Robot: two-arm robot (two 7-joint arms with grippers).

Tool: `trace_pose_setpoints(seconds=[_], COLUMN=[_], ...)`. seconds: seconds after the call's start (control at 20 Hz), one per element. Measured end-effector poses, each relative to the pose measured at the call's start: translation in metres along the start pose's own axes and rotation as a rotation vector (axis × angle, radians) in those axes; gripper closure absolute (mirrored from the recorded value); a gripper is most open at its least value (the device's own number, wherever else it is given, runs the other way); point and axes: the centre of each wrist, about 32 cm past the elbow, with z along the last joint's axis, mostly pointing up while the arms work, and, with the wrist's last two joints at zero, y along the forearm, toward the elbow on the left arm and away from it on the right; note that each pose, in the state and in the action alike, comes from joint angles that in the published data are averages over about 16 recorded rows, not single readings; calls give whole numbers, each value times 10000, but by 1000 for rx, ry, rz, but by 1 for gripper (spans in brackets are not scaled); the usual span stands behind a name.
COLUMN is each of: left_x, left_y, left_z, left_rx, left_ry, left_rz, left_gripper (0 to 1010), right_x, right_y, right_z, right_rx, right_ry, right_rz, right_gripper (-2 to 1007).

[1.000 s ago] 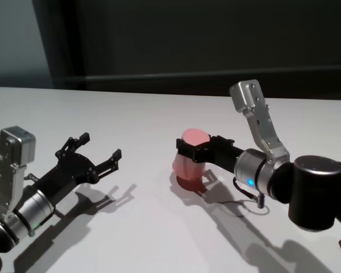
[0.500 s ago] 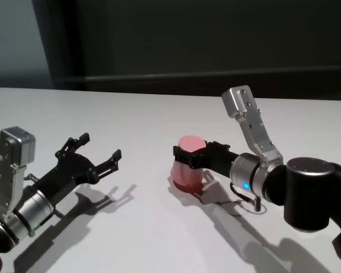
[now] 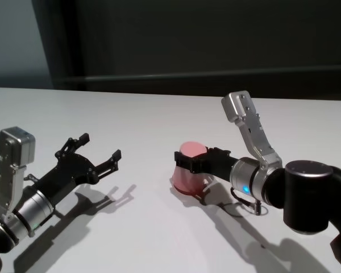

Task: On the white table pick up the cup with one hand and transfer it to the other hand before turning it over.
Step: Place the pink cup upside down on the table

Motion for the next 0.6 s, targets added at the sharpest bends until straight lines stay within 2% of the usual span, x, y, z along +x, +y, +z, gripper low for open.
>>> trace_pose_setpoints(seconds=[0.6], left_x=[0], left_y=[0], left_z=[0], left_rx=[0], left_ry=[0], left_rz=[0], left_gripper=[9], right_x=[7], right_y=[2], right_z=[-8], right_rx=[-7], right_ry=[9], right_rz=[-2], right_gripper=[227])
